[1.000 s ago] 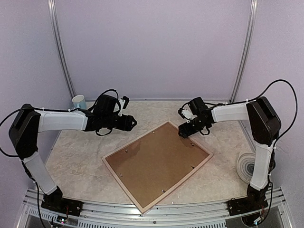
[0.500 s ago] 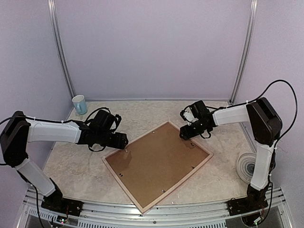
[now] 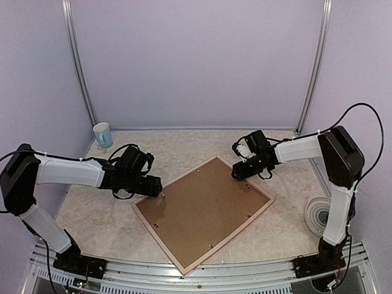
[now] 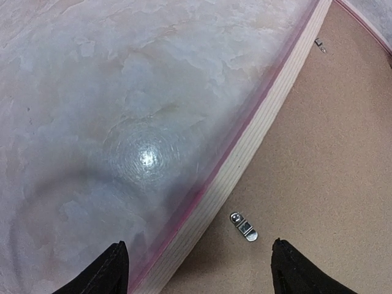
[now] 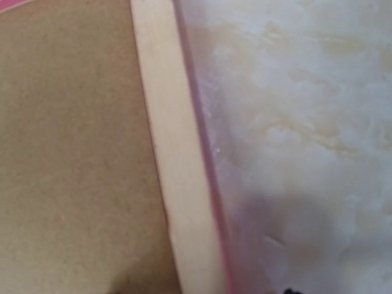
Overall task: Put the photo into the frame
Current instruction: Press the fastener onto the backboard.
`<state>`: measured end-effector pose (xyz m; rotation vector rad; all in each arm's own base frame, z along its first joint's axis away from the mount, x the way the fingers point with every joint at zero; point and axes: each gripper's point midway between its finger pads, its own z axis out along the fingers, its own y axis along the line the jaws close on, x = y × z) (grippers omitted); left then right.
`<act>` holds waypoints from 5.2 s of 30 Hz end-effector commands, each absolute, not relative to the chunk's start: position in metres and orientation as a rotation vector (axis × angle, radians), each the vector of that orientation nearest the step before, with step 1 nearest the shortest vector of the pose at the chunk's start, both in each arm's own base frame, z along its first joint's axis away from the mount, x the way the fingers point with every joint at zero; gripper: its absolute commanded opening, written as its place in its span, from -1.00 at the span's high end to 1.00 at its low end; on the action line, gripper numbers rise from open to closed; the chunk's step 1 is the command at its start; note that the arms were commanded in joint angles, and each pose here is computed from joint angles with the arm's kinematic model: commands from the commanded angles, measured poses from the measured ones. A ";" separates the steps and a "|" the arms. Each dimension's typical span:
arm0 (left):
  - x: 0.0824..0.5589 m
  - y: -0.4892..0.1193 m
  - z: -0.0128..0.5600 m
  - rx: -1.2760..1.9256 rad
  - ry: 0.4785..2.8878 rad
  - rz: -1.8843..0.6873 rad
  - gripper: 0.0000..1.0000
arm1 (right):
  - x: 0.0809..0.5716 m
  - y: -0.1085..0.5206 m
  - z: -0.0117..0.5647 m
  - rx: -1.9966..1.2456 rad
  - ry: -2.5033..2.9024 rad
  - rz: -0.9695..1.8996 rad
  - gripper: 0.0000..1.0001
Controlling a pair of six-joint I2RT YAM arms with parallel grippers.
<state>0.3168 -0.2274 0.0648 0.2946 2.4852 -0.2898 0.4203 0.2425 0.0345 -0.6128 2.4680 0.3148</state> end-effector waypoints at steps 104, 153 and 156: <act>0.304 -0.241 0.021 0.422 2.626 -0.381 -0.15 | 0.413 0.248 0.026 -0.621 2.510 0.385 -0.05; 0.303 -0.212 0.007 0.353 2.650 -0.188 0.27 | 0.413 0.252 0.026 -0.636 2.514 0.409 -0.04; 0.303 -0.210 0.005 0.352 2.648 -0.143 0.28 | 0.414 0.252 0.026 -0.634 2.513 0.410 -0.04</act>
